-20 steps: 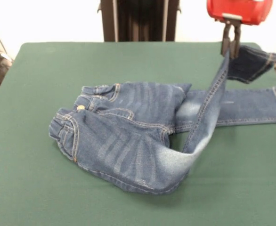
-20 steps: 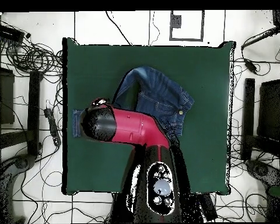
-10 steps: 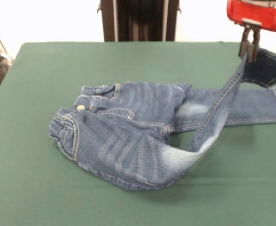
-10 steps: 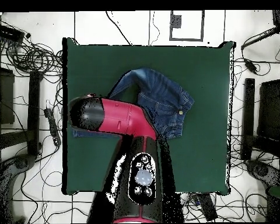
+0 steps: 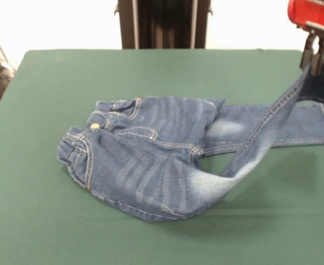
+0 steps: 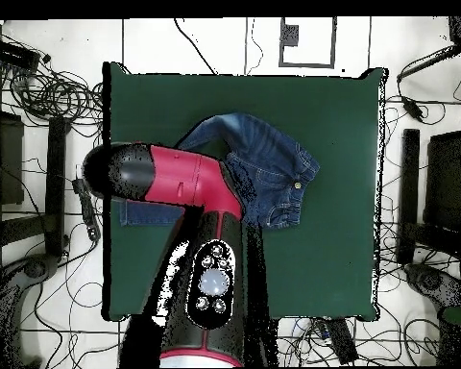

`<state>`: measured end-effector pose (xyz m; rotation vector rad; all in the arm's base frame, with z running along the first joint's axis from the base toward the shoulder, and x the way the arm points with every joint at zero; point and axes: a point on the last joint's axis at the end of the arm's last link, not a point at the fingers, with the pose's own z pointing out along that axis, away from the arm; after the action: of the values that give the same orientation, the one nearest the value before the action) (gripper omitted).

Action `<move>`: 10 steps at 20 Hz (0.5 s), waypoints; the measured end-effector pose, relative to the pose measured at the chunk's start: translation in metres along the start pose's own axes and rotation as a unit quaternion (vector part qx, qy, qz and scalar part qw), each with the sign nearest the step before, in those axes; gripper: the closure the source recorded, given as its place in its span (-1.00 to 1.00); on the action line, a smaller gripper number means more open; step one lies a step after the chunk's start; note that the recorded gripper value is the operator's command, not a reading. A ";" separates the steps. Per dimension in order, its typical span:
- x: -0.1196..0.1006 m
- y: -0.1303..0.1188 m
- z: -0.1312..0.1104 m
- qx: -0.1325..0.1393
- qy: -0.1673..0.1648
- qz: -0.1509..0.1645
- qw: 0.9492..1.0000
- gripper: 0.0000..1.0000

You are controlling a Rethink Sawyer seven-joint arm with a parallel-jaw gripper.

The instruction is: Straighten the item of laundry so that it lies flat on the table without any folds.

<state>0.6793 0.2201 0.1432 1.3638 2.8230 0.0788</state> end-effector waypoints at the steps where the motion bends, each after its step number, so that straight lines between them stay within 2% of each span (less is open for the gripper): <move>1: -0.002 0.003 0.000 0.001 -0.001 0.004 1.000 1.00; 10: -0.012 0.022 0.003 -0.002 -0.003 0.005 1.000 1.00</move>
<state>0.7040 0.2241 0.1408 1.3755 2.8106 0.0793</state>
